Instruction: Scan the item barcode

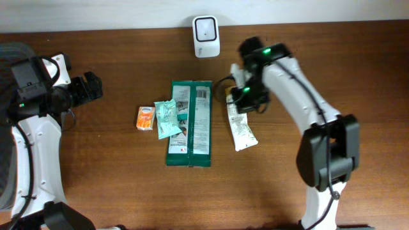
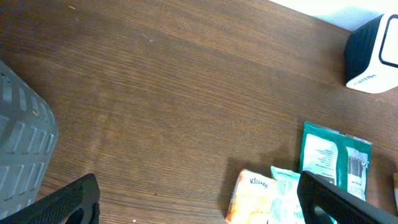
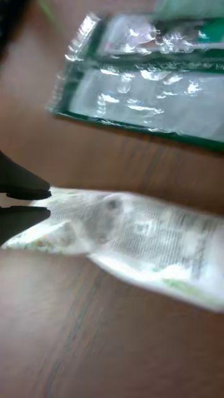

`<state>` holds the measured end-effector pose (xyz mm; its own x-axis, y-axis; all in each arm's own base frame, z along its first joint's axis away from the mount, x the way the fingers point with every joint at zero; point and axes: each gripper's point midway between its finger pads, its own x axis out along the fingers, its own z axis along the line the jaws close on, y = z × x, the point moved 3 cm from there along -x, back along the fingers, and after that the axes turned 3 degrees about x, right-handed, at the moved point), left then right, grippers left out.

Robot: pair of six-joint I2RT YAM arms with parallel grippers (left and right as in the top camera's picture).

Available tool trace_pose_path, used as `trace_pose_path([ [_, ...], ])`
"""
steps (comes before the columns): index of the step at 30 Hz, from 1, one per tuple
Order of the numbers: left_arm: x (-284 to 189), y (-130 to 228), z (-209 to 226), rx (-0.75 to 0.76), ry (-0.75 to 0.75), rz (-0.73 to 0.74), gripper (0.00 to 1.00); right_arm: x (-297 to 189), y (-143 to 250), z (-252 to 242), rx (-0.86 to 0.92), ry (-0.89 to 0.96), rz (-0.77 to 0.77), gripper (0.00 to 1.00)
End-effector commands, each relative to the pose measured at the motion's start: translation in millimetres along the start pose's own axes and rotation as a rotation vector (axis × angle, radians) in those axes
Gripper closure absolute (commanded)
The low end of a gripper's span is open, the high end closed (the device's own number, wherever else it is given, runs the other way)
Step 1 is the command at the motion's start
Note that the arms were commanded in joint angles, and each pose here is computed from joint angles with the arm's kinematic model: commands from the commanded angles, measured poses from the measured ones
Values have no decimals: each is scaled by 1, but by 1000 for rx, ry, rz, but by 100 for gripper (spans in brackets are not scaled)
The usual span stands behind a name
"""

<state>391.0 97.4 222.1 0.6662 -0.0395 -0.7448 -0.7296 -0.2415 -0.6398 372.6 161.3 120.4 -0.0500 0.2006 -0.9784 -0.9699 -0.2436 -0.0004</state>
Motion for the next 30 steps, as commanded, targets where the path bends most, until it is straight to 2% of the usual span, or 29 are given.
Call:
trace_pose_path([
  [1,-11,-10,-2,24,9,-38,1,22,7,-1,72,159,5,96],
  [11,-11,-10,-2,24,9,-38,1,83,24,-24,74,217,8,96],
  [17,-11,-10,-2,24,9,-38,1,83,19,-32,84,234,-19,96],
  [18,-11,-10,-2,24,9,-38,1,74,14,-26,72,208,-24,91],
  [19,-11,-10,-2,24,9,-38,1,61,9,-21,71,190,-37,81],
  [21,-11,-10,-2,24,9,-38,1,32,1,-14,74,173,-66,77],
  [22,-11,-10,-2,24,9,-38,1,4,-3,-12,86,148,-88,65],
  [23,-11,-10,-2,24,9,-38,1,-10,-2,-14,100,136,-96,59],
  [25,-11,-10,-2,24,9,-38,1,-25,3,-25,117,96,-93,30],
  [27,-11,-10,-2,24,9,-38,1,-21,11,-39,59,-45,-43,7],
  [28,-11,-10,-2,24,9,-38,1,-14,17,-42,25,-153,-18,1],
  [30,-11,-10,-2,24,9,-38,1,2,25,-46,22,-247,11,2],
])
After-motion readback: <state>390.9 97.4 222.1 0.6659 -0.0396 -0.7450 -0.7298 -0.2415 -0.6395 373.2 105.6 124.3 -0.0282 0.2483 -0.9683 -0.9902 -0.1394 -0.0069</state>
